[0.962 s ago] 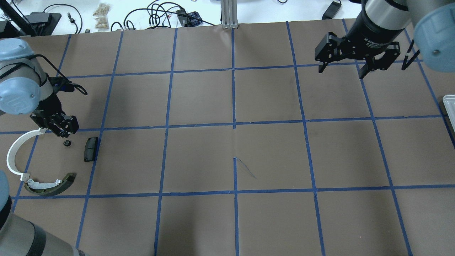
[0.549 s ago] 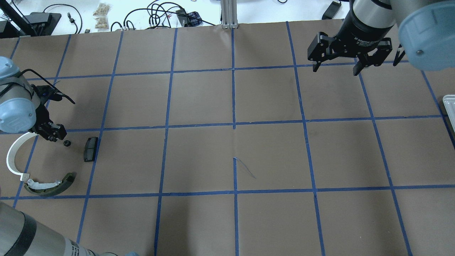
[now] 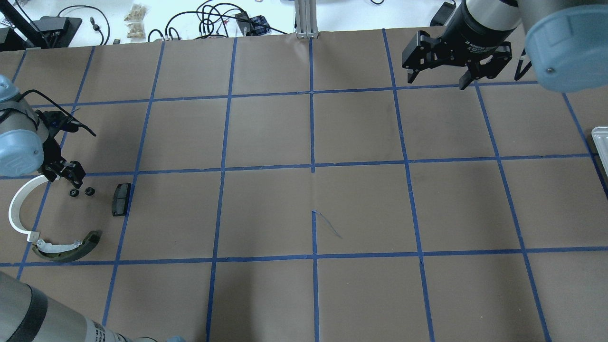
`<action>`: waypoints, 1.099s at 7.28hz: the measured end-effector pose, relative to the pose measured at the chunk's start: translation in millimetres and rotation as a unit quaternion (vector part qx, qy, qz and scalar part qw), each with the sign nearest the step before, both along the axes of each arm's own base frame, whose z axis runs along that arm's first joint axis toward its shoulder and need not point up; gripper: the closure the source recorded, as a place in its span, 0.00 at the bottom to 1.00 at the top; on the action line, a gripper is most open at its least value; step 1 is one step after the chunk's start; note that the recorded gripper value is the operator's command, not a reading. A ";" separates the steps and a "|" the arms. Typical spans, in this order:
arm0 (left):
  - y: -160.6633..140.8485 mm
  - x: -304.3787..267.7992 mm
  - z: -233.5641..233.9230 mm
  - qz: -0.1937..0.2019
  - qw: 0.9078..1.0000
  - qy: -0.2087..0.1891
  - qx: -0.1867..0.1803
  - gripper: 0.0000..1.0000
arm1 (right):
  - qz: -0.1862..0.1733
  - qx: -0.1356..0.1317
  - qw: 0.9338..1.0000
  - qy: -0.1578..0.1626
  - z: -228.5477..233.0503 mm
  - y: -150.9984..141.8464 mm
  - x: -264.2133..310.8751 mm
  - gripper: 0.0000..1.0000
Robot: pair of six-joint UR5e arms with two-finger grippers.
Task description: Place bearing gear from tray to pile
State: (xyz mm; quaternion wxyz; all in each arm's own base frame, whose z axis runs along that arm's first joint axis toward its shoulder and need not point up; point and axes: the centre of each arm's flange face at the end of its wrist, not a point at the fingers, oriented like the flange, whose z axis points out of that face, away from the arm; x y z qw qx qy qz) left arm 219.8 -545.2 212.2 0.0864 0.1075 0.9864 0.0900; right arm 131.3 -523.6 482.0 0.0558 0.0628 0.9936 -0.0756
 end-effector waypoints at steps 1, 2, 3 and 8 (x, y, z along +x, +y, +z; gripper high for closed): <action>-5.8 -23.8 22.0 0.011 1.000 0.002 -0.005 0.00 | 0.002 0.001 1.000 -0.002 -1.3 -0.1 0.4 0.00; -14.8 -68.5 53.3 0.020 1.000 0.003 -0.014 0.00 | 0.004 0.006 1.000 -0.003 -1.8 2.1 0.7 0.00; -22.2 -122.7 88.5 0.024 0.999 0.003 -0.027 0.00 | 0.006 0.021 1.000 -0.001 -8.0 4.8 0.5 0.00; -16.6 -359.4 237.9 0.106 0.986 0.060 -0.115 0.00 | 0.020 0.071 0.996 0.048 -42.0 15.9 -13.0 0.00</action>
